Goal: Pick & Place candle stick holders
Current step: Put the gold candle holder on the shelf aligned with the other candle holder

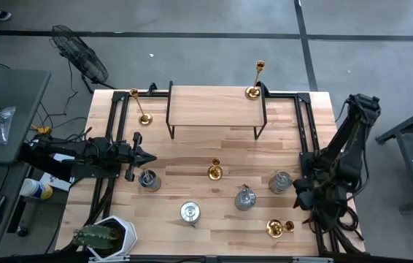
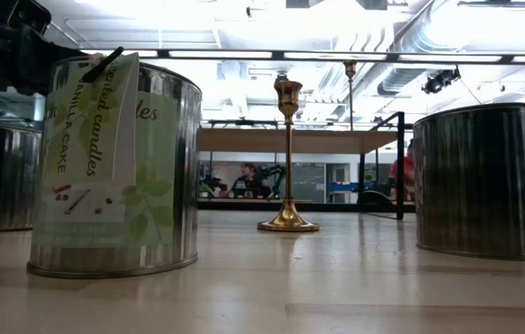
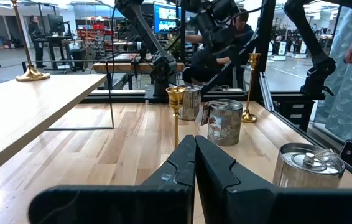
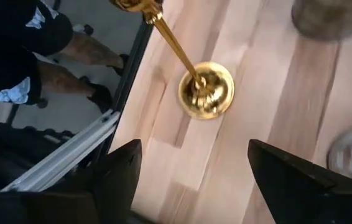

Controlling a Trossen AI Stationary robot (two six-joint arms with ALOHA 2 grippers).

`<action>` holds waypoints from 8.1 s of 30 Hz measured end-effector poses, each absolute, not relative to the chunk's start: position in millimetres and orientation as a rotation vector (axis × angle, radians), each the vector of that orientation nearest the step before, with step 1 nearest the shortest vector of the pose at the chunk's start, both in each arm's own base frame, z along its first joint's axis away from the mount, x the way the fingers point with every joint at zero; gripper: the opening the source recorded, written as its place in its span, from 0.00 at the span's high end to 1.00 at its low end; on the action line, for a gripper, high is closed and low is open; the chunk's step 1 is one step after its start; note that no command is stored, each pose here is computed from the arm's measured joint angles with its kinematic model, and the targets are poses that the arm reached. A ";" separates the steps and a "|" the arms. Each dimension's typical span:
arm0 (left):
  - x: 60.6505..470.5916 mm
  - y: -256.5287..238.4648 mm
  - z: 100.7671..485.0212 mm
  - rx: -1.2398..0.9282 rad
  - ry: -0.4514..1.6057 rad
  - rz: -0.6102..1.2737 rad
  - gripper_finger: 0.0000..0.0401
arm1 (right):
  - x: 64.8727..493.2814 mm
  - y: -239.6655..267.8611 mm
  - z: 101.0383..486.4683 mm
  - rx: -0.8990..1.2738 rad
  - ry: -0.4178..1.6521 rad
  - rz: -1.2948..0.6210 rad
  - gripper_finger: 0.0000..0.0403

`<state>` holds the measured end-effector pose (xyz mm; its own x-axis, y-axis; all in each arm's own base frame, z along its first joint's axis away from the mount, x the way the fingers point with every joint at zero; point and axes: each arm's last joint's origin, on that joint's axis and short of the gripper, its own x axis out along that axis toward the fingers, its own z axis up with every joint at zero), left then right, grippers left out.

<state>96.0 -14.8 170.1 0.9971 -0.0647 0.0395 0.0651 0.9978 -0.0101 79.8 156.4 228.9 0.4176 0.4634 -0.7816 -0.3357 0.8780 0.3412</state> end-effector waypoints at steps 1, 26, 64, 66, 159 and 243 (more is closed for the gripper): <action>96.1 -14.8 170.1 -0.011 -0.039 -0.065 1.00 | 80.8 157.1 225.6 0.135 0.993 0.503 0.29; 96.0 -14.9 170.1 -0.011 -0.039 -0.068 1.00 | 100.6 190.2 184.2 0.163 0.558 0.508 0.29; 96.0 -14.8 170.1 -0.011 -0.039 -0.065 1.00 | 102.5 193.6 181.4 0.165 0.546 0.495 0.78; 96.1 -14.8 170.1 -0.011 -0.039 -0.065 1.00 | 102.5 193.6 181.4 0.165 0.546 0.495 0.80; 96.0 -14.9 170.1 -0.011 -0.039 -0.069 1.00 | 233.4 -41.8 383.4 0.136 0.333 -0.638 0.96; 96.0 -14.9 170.1 -0.011 -0.039 -0.067 1.00 | 208.0 -125.0 337.7 0.221 0.505 -0.712 0.96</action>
<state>96.0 -14.9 170.1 0.9970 -0.0671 0.0397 0.0675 0.9977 -0.0100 208.0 -125.0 337.7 0.6443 -0.5673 -0.5129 0.6715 0.7406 0.0245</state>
